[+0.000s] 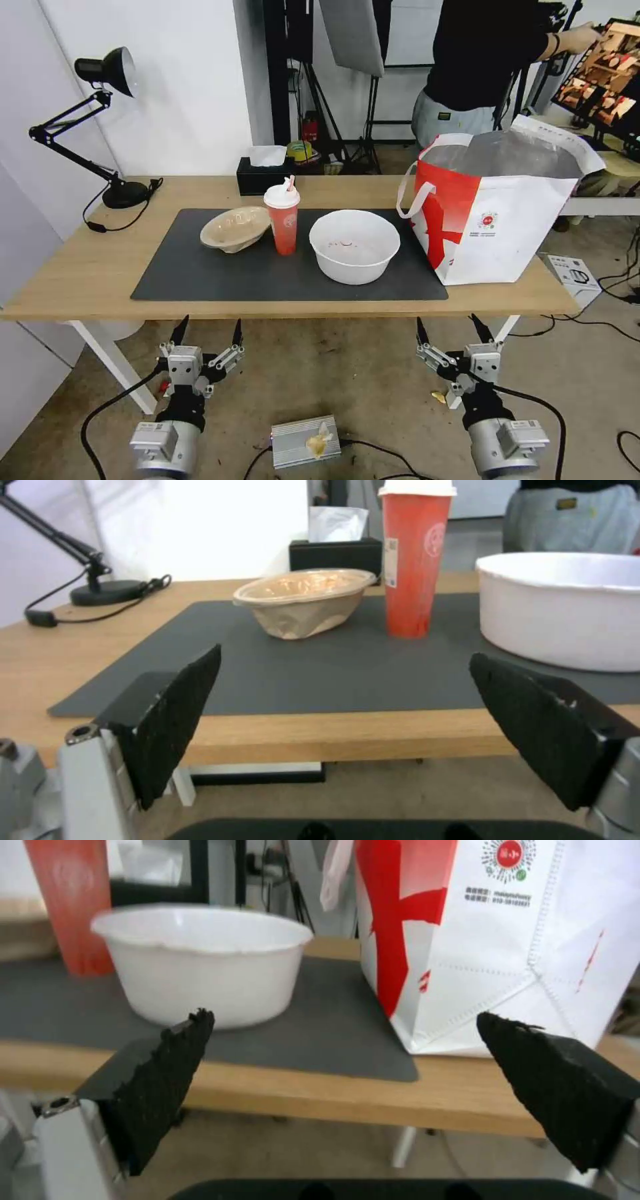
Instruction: Pick up the trash from the table and place it into the takeout bag.
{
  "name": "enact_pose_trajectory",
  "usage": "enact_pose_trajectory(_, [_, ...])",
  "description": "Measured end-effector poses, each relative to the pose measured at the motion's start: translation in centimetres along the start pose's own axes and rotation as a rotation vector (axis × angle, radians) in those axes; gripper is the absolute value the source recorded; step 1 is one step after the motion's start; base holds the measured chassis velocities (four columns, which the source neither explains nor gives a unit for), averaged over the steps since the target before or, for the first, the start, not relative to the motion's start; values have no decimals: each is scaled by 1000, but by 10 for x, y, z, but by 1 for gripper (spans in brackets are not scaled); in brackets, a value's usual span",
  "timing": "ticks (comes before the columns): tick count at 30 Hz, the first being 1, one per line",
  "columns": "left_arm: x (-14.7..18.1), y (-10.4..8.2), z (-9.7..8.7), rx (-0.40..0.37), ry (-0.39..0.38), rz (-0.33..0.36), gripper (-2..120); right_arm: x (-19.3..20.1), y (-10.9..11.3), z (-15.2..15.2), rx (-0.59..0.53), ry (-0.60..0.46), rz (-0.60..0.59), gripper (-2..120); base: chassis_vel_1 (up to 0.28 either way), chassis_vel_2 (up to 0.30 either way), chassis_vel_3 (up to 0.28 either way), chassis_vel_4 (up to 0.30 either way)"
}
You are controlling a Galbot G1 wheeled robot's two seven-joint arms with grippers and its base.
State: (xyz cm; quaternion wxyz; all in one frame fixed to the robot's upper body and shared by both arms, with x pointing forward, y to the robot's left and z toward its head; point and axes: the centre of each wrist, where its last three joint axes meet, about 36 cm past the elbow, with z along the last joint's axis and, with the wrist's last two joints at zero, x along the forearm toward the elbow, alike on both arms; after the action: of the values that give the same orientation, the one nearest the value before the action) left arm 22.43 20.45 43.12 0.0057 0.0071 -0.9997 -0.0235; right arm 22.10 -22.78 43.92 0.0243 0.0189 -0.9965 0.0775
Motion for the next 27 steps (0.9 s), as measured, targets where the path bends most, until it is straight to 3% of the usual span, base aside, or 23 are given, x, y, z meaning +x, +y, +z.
enact_pose_trajectory(4, [7,-25,2,35,-15,-53,100,10,-6,-6,121,22,-16,100,0,0,0,0])
enact_pose_trajectory(7, [10,-35,2,50,-20,-73,100,10,-6,-7,129,13,-17,100,0,0,0,0])
enact_pose_trajectory(9, [15,-51,4,83,-41,-110,100,11,-5,-7,132,6,-20,100,0,0,0,0])
enact_pose_trajectory(27, [15,-46,7,78,-79,-103,100,8,-6,-9,117,-44,-45,100,0,0,0,0])
